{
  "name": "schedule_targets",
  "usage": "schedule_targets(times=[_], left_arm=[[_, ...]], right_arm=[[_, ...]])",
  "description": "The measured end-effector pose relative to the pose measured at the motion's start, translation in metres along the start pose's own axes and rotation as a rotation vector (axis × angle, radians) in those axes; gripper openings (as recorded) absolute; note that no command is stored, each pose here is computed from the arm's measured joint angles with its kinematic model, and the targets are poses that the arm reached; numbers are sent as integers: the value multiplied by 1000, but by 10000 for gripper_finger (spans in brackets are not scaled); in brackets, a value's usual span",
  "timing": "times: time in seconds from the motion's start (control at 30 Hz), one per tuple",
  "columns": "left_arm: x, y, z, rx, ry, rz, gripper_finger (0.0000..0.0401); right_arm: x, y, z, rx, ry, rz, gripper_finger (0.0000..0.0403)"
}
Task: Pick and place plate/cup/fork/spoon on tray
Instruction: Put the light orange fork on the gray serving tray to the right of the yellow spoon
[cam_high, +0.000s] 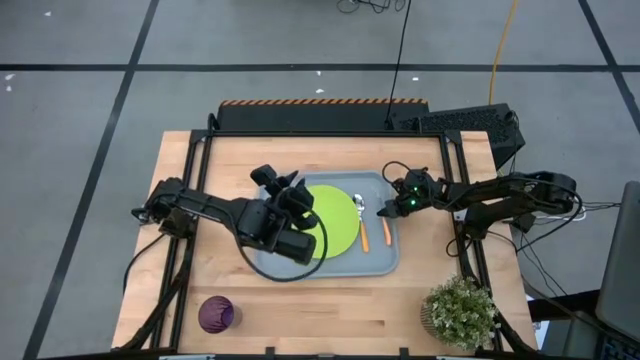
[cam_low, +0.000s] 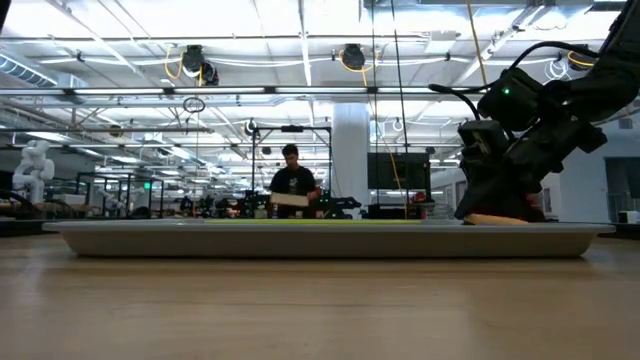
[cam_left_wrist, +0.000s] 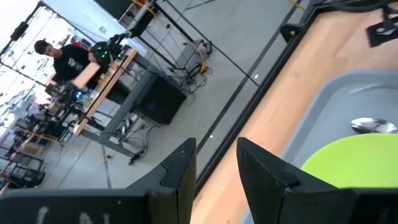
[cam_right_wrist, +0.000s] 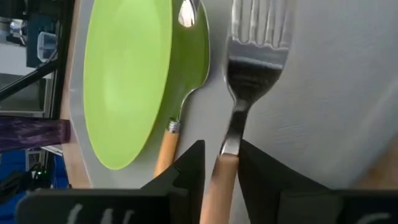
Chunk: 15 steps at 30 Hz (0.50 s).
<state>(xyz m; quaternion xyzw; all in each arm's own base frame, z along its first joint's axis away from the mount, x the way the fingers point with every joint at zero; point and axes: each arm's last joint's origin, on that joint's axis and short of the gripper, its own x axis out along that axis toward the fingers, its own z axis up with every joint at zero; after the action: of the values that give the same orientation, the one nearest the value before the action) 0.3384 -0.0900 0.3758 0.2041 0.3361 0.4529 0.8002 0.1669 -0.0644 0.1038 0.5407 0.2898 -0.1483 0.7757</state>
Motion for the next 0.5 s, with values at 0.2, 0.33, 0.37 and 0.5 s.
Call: schedule_targets(times=[0.2, 0.33, 0.37, 0.5], left_arm=[[-9, -3, -2, 1, -17, -21, 120], [-14, -5, -3, 6, -26, -32, 120], [-15, -5, -3, 7, -28, -34, 120], [-19, -7, -4, 2, -34, -43, 120]], right_arm=[[0, 0, 0, 16, -3, 0, 111], [0, 0, 0, 18, -5, 2, 125], [0, 1, 1, 17, -5, 3, 127], [0, 1, 1, 16, -6, 7, 126]])
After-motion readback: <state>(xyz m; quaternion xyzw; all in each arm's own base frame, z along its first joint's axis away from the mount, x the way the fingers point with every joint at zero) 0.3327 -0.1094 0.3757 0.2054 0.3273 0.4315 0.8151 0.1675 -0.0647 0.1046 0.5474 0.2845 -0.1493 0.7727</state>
